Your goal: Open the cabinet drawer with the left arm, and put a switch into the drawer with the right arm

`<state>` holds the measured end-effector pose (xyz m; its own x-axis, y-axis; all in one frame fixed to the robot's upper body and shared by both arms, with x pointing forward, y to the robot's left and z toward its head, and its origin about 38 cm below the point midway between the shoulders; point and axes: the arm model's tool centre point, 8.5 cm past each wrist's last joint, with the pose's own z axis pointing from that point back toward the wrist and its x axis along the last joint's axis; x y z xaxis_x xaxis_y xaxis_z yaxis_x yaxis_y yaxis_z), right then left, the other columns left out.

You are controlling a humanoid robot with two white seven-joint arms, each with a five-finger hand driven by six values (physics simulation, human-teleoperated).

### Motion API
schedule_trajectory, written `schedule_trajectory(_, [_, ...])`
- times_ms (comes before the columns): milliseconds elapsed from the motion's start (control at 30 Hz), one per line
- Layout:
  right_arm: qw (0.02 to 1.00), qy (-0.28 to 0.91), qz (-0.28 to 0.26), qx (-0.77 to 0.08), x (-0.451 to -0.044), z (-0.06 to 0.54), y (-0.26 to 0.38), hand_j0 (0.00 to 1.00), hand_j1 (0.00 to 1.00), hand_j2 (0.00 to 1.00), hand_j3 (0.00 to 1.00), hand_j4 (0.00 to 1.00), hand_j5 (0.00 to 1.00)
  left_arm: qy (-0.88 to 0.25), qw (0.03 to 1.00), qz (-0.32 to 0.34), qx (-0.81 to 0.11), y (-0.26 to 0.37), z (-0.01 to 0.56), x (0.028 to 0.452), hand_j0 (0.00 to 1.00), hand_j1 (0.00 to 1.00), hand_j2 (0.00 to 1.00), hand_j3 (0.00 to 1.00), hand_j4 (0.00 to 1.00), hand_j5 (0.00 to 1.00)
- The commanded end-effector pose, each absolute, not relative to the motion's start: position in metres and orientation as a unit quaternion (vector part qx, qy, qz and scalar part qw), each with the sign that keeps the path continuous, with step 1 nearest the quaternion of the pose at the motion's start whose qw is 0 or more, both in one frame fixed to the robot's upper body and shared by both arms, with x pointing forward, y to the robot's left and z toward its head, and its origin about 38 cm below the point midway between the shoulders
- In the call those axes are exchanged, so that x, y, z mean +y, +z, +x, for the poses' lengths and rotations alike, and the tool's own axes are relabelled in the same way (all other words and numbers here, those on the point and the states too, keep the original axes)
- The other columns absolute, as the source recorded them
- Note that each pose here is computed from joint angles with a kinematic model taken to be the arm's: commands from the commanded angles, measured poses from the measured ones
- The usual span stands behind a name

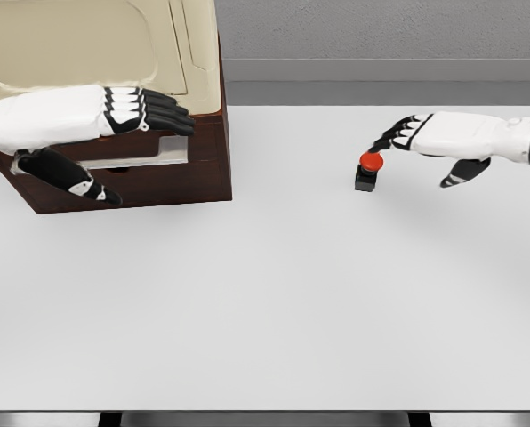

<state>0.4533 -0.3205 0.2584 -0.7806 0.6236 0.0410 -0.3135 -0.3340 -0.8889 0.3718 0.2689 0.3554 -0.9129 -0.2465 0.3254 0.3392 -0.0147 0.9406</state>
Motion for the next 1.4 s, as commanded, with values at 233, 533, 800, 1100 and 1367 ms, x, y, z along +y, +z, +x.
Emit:
schedule_trajectory(233, [0.303,0.800,-0.155,-0.494,-0.326,0.455,0.255,1.00,1.00,1.00,1.00,1.00,1.00,-0.693,0.283,-0.125,-0.651,0.330,0.364,0.279,1.00,1.00,1.00,1.00,1.00,1.00])
schedule_trajectory(533, [0.363,0.765,-0.162,-0.507,-0.325,0.489,0.247,1.00,1.00,1.00,1.00,1.00,1.00,-0.695,0.277,-0.120,-0.652,0.336,0.365,0.278,1.00,1.00,1.00,1.00,1.00,1.00])
schedule_trajectory(800, [0.361,0.775,-0.137,-0.500,-0.269,0.502,0.227,1.00,1.00,1.00,1.00,1.00,1.00,-0.709,0.319,-0.066,-0.626,0.344,0.380,0.278,1.00,1.00,1.00,1.00,1.00,1.00])
schedule_trajectory(1100, [0.361,0.794,-0.113,-0.476,-0.256,0.500,0.201,0.94,0.94,0.94,0.94,0.94,0.94,-0.694,0.411,-0.035,-0.591,0.335,0.389,0.297,1.00,1.00,1.00,1.00,1.00,1.00])
schedule_trajectory(1367, [0.377,0.790,-0.118,-0.470,-0.268,0.504,0.198,0.86,0.86,0.86,0.86,0.86,0.86,-0.680,0.450,-0.034,-0.577,0.328,0.390,0.307,1.00,1.00,1.00,1.00,1.00,1.00])
